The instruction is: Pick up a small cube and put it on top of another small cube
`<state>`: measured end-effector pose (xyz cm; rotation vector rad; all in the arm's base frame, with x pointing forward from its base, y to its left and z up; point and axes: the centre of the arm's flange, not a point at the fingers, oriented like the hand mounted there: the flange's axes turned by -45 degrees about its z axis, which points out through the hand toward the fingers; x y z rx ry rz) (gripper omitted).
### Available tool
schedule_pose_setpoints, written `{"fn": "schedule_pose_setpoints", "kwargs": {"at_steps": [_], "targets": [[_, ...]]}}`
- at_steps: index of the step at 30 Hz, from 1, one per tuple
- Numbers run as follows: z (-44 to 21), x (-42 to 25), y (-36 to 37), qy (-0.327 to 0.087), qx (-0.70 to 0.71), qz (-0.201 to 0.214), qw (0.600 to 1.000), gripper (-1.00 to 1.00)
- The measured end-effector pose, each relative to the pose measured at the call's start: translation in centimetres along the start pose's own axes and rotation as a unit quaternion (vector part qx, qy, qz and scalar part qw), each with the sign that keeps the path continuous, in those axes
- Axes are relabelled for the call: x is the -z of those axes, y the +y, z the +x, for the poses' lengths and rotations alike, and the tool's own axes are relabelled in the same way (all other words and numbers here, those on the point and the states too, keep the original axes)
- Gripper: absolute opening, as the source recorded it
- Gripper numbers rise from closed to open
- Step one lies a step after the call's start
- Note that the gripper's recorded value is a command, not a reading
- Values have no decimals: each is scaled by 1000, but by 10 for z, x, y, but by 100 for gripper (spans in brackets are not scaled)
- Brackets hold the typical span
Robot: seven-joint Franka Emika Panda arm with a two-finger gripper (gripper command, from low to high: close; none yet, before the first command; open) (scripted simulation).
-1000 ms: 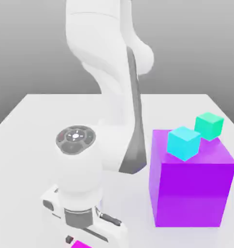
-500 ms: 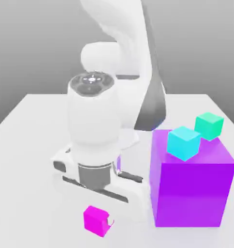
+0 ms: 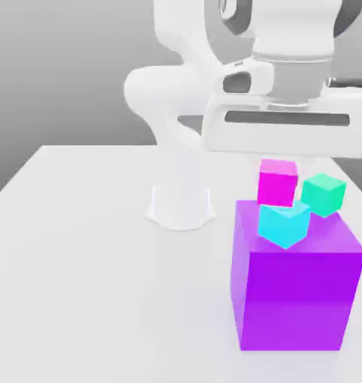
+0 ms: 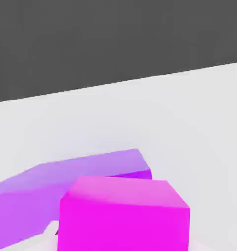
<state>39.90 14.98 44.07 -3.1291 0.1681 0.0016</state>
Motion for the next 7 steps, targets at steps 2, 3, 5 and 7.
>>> {"fn": "schedule_pose_setpoints", "kwargs": {"at_steps": [2, 3, 5, 7], "targets": [[-5, -18, -4, 0, 5, -1, 1000, -100], [-6, -32, -4, 0, 6, -1, 1000, -100], [-7, -46, -4, 0, 6, -1, 1000, 100], [-7, -46, -4, 0, 6, -1, 1000, 100]]}}
